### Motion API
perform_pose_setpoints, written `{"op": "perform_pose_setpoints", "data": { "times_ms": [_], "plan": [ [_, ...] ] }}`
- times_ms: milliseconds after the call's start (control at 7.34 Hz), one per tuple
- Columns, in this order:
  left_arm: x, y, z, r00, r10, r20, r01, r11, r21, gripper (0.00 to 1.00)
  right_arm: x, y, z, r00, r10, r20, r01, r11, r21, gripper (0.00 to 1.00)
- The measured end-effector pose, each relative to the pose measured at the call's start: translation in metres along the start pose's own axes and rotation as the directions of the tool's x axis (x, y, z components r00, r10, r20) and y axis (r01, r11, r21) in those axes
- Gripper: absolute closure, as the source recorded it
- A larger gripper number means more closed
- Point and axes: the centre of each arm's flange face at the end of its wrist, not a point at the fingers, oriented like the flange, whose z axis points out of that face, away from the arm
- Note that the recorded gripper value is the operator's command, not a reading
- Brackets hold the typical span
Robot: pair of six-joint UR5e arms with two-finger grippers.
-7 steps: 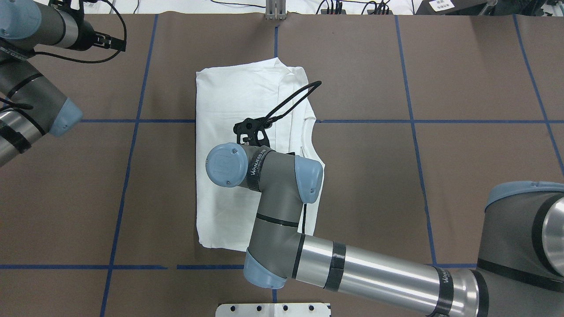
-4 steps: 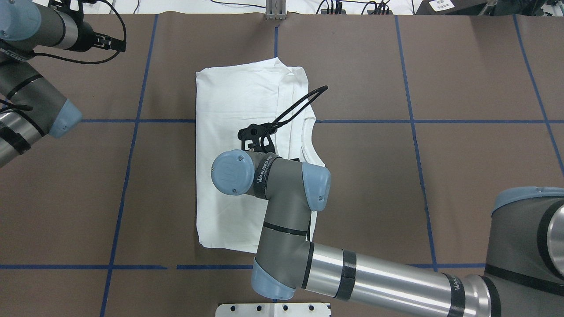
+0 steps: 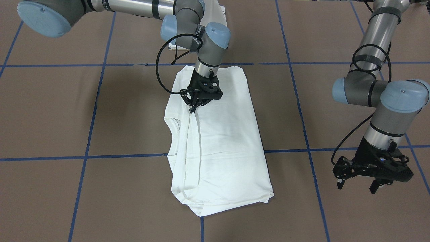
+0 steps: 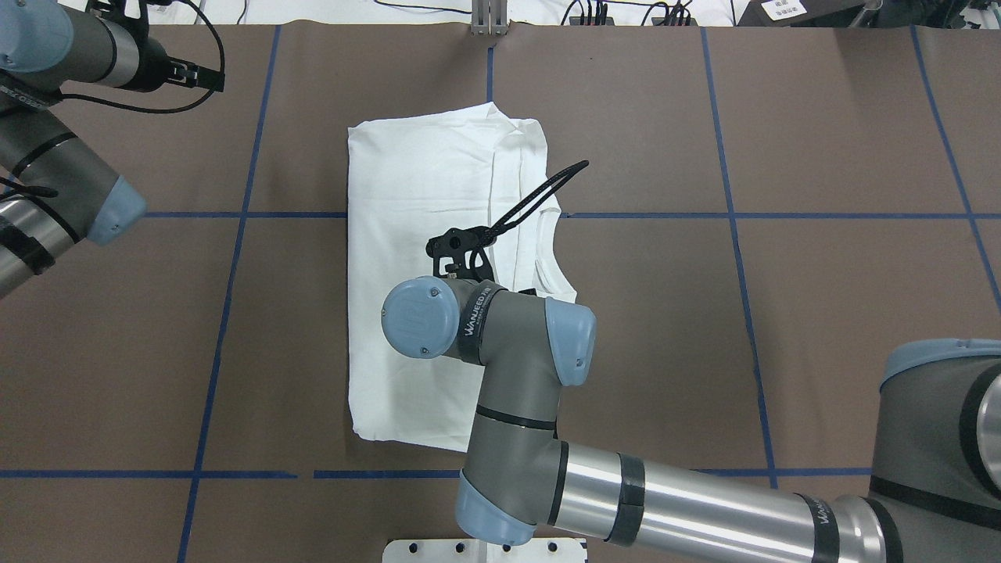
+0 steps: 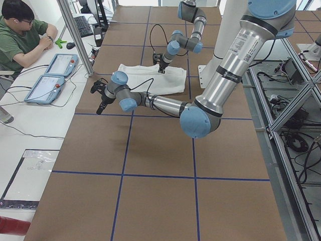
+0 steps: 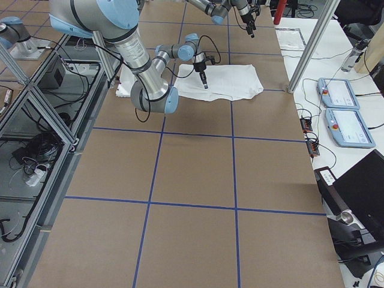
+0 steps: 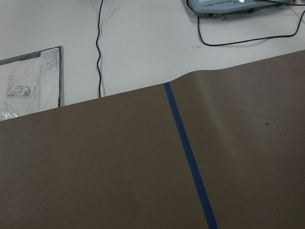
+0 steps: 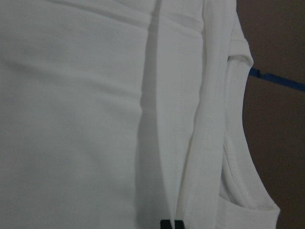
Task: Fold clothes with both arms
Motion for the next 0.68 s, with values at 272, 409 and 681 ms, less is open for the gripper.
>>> {"op": "perform_pose_setpoints", "data": {
  "times_ms": [272, 409, 681],
  "plan": [
    [0.001, 0.0, 0.0, 1.0, 0.001, -0.002, -0.001, 1.0, 0.001, 0.0, 0.05, 0.011, 0.009, 1.0, -0.026, 0.006, 0.026, 1.0, 0.01, 0.7],
    [0.001, 0.001, 0.0, 1.0, 0.001, -0.002, -0.001, 1.0, -0.001, 0.0, 0.074, 0.015, 0.014, 0.999, -0.042, 0.002, 0.042, 0.999, 0.015, 0.01],
    [0.001, 0.003, 0.0, 1.0, 0.001, -0.002, -0.001, 1.0, -0.002, 0.0, 0.094, 0.02, 0.02, 0.998, -0.055, -0.005, 0.055, 0.998, 0.019, 0.0]
  ]
}}
